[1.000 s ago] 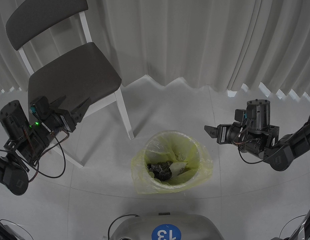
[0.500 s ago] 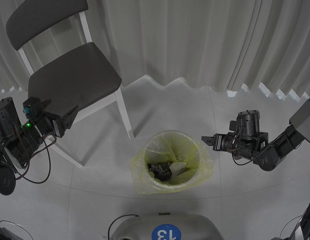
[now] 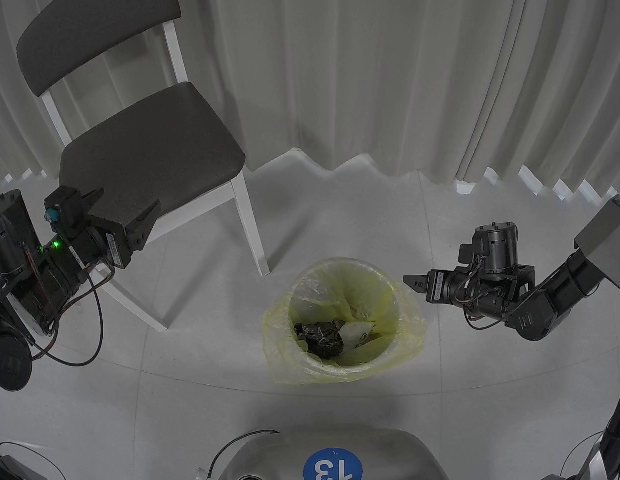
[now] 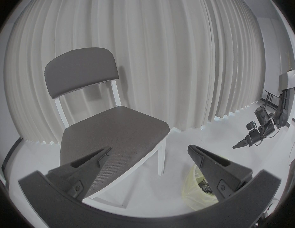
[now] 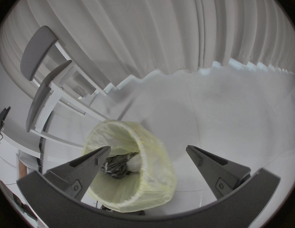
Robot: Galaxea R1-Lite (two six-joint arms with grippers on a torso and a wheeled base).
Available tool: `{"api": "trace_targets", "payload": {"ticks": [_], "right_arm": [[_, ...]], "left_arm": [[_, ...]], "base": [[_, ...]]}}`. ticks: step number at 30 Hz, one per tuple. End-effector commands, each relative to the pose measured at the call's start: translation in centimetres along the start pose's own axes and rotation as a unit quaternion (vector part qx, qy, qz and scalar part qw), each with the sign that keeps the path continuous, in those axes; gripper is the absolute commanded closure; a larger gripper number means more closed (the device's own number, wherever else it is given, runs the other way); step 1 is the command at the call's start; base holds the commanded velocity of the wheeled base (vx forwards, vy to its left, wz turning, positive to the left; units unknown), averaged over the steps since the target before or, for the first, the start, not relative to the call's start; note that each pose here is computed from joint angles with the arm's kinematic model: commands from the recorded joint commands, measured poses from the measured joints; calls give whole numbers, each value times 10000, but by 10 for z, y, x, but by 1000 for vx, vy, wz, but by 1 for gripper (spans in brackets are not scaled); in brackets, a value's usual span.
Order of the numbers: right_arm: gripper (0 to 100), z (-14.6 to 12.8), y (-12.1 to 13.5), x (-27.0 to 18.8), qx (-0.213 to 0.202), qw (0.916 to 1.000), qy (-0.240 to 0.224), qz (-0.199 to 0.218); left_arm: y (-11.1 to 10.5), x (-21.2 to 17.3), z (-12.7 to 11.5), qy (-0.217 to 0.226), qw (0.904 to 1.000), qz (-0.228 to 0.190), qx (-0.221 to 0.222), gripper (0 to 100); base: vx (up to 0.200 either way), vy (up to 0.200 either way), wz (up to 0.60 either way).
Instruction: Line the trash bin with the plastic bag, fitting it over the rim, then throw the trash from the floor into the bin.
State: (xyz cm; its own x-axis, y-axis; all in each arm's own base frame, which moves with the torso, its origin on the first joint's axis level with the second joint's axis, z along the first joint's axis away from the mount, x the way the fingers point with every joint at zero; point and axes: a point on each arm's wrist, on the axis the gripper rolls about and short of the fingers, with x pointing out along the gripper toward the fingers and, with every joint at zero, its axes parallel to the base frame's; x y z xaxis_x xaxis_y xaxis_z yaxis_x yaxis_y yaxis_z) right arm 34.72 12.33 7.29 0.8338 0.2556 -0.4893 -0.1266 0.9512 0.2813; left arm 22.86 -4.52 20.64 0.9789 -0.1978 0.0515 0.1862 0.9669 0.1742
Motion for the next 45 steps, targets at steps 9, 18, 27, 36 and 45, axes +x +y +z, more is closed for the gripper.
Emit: {"api": "trace_targets", "payload": {"ticks": [9, 18, 27, 36, 45], "right_arm": [[0, 0, -15, 12, 219, 9996, 199, 14], [0, 5, -30, 18, 325, 9991, 209, -179], [0, 18, -77, 22, 819, 9949, 376, -456], [0, 40, -116, -12, 1471, 9881, 401, 189], [0, 28, -128, -16, 1271, 9903, 554, 110]], "left_arm": [[4, 4, -8, -77, 9992, 250, 303, 0], [1, 10, -9, -292, 9988, 271, 267, 0], [2, 11, -11, -208, 9982, 496, 251, 0], [-11, 10, -9, -178, 9976, 603, 306, 0], [-14, 22, -12, -656, 9962, 296, 491, 0]], "base": [[0, 200, 0], [0, 89, 0], [0, 0, 0], [0, 0, 0], [0, -44, 0]]}}
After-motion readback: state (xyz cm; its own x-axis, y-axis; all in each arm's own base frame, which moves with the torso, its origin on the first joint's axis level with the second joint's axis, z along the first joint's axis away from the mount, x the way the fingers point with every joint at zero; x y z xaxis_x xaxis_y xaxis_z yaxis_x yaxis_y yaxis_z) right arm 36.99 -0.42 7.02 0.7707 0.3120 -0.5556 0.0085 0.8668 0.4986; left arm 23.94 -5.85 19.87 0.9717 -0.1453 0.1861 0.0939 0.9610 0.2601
